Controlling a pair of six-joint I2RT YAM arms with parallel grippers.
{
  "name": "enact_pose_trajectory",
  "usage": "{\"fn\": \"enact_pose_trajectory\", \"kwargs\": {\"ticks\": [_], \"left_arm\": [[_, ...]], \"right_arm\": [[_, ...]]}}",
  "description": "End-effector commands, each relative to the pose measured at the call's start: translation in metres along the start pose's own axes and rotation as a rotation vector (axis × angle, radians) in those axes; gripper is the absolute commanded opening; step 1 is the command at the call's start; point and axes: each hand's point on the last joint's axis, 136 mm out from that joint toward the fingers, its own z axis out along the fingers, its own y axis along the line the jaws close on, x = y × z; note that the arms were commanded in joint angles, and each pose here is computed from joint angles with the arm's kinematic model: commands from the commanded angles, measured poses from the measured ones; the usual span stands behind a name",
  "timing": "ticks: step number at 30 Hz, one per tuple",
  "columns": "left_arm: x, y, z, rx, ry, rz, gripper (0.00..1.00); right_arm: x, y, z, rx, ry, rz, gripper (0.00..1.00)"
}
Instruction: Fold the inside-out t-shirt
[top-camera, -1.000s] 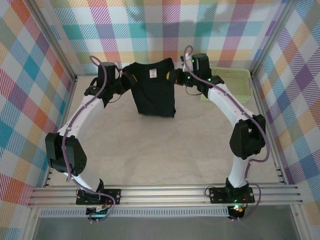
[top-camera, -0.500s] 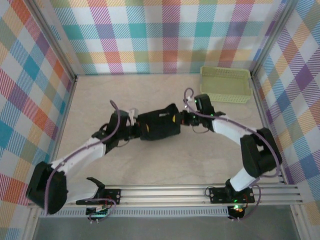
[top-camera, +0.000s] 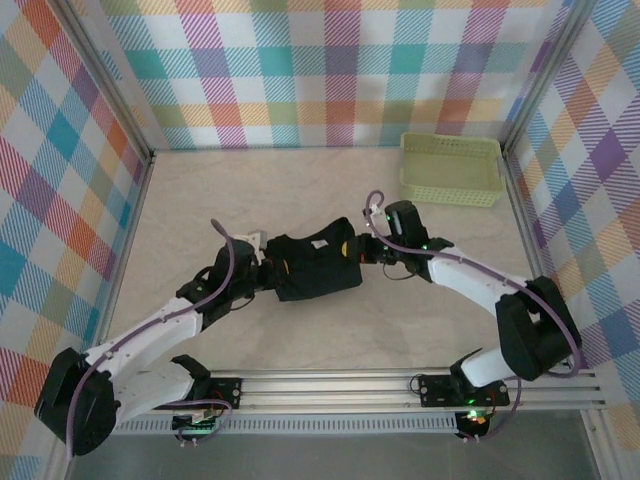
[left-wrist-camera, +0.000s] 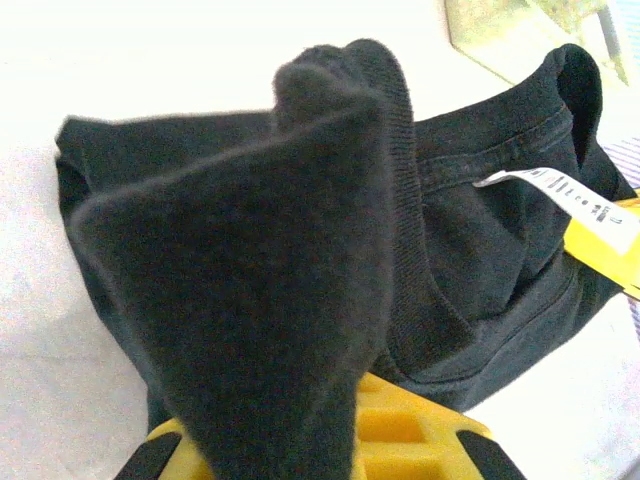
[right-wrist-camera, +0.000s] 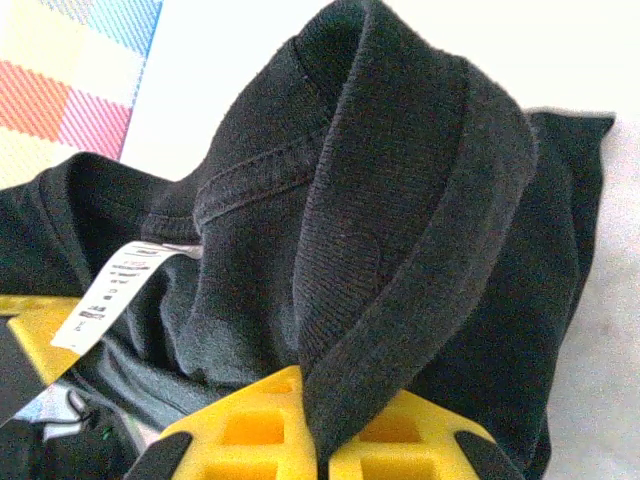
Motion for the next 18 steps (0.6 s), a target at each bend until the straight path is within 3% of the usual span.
{"fn": "enact_pose_trajectory", "kwargs": {"ticks": [1, 11, 18], "left_arm": [[-0.030, 0.009, 0.007, -0.085, -0.076, 0.028, 0.02], [-0.032, 0.055, 0.047, -0.209, -0.022, -0.056, 0.06], [-0.040, 0.076, 0.064, -0.240, -0.009, -0.066, 0.10]], "right_arm": [[-0.027, -0.003, 0.008, 0.052, -0.048, -0.069, 0.00], [-0.030, -0.043, 0.064, 0.132, 0.044, -0.040, 0.00], [-0.035, -0.061, 0.082, 0.180, 0.048, -0.056, 0.00]]}}
